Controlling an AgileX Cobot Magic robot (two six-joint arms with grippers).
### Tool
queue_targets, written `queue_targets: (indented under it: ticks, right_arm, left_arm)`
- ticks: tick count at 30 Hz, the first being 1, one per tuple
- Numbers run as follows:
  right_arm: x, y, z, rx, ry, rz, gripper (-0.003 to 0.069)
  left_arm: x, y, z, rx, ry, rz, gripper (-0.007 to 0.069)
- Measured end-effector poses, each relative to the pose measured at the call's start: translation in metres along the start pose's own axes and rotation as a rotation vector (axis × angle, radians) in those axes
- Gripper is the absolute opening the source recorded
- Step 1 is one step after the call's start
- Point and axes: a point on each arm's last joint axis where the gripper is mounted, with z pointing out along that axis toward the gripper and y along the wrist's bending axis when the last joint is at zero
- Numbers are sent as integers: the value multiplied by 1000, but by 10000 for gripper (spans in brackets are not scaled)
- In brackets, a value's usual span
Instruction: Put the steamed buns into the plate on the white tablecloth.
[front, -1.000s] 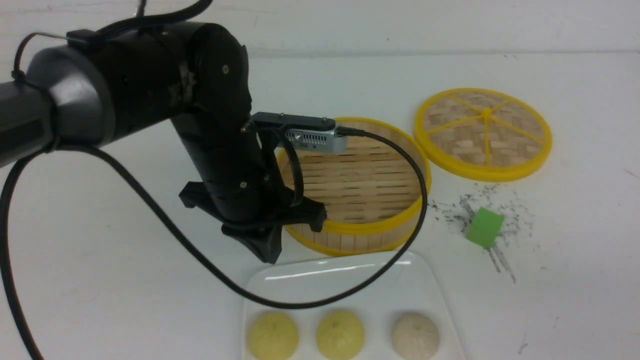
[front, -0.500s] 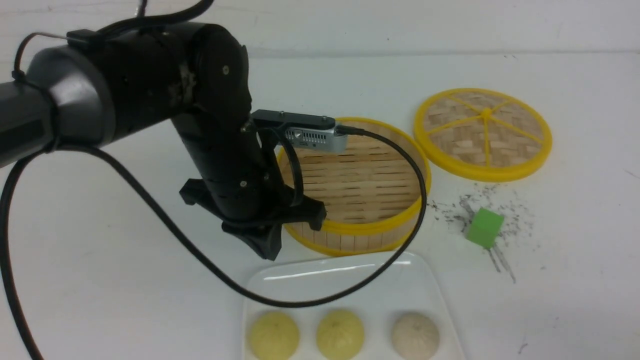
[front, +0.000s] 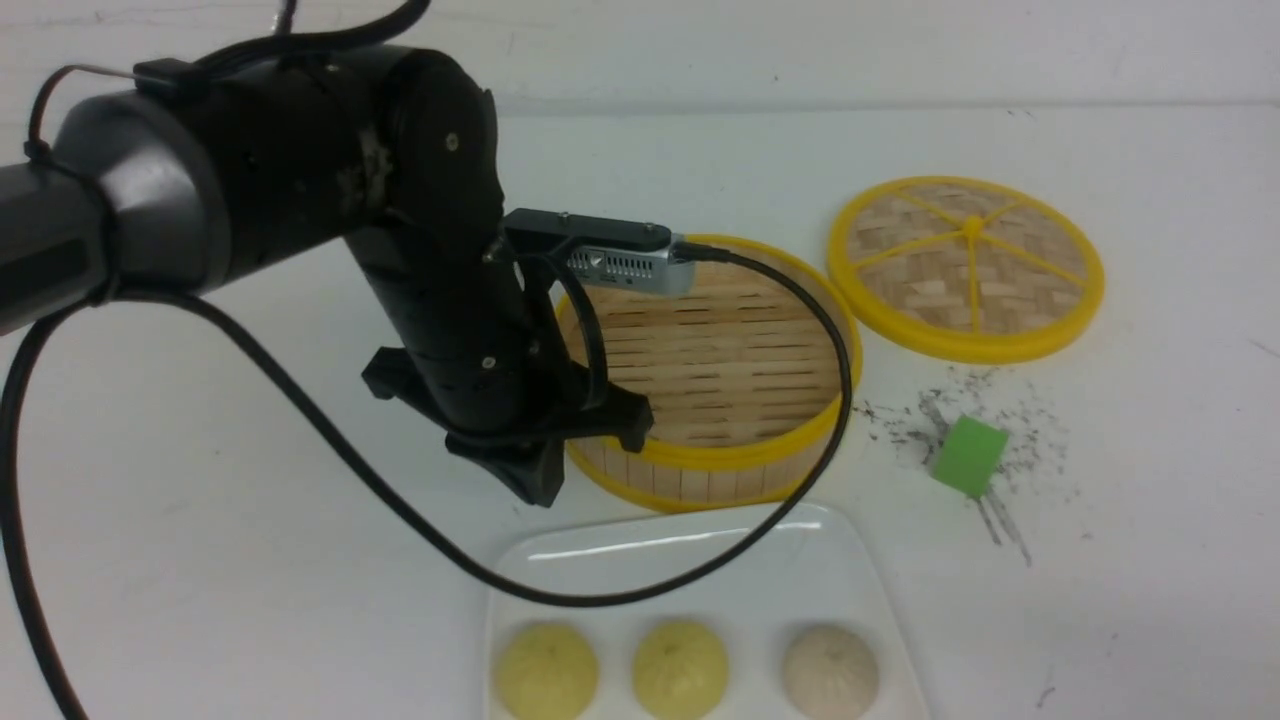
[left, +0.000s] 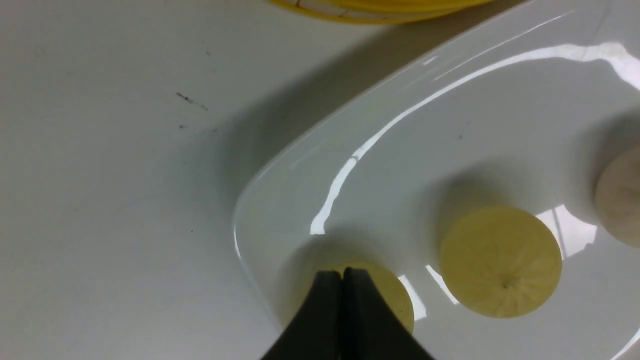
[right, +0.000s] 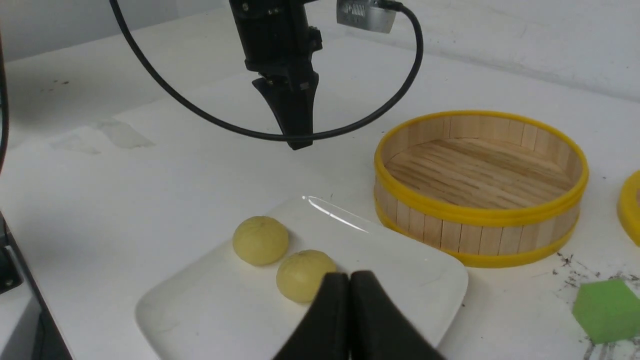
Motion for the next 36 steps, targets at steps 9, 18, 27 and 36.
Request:
queue_targets:
  ticks: [9,18,27,36]
  right_arm:
    - [0,0,0,0,1,1,27]
    - [45,-12,14,136,65,30,40]
    - [95,-39,18,550,148,92,53]
    - [94,-48,11,745,141,92,64]
  left_arm:
    - [1,1,-2,-14,16,7,19]
    - [3,2,-2,-26,37,4,25]
    - [10,4,-36,-55,-55,14,30]
    - [47,11,-124,-133,-309,63,30]
